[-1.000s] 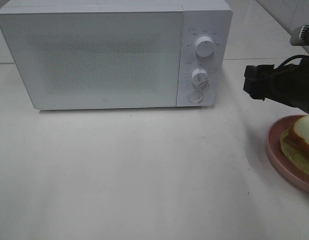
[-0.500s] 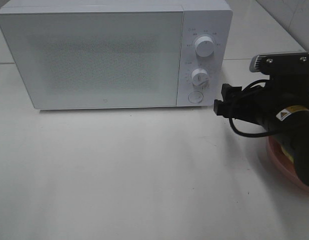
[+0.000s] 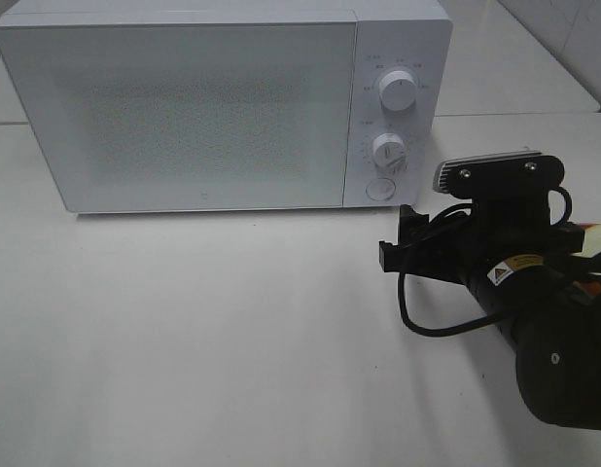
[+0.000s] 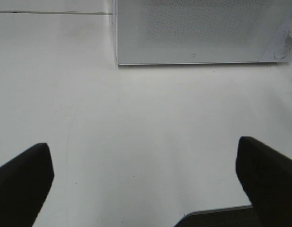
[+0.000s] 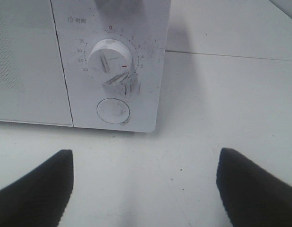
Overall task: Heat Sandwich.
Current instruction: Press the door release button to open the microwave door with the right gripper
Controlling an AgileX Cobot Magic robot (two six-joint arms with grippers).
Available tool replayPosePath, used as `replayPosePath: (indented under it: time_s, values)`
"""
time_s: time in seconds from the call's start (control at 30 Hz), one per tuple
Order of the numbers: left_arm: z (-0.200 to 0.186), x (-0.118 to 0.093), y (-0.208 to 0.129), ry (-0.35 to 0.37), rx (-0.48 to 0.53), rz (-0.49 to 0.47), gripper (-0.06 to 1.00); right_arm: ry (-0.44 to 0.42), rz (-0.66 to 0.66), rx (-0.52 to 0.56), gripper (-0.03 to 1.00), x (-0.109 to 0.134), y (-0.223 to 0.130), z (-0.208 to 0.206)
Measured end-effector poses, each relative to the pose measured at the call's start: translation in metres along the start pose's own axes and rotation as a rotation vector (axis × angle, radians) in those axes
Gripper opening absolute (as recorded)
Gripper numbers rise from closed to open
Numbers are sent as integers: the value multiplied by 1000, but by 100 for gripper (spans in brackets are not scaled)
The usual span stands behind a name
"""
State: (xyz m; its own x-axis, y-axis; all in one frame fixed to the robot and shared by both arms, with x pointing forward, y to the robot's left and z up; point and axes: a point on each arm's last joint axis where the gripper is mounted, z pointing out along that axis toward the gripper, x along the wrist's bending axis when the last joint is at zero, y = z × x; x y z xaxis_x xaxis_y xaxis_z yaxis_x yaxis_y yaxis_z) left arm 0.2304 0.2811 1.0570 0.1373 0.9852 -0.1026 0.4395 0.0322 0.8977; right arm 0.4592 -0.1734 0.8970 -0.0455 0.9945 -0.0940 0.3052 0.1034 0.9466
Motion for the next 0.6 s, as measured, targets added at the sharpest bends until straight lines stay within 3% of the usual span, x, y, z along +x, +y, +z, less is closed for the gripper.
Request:
replayPosePath:
  time_s: [0.3,0.43,0.53,0.6]
  values:
    - [0,0,0,0,0,0,97,0,43,-2,76,0,0,0]
    - [0,0,0,0,0,0,97,1,175,-2,75,0,0,0]
    - [0,0,0,0,0,0,97,1,414,-2,74,0,0,0]
    - [0,0,0,0,0,0,97,1,468,-2,73,0,0,0]
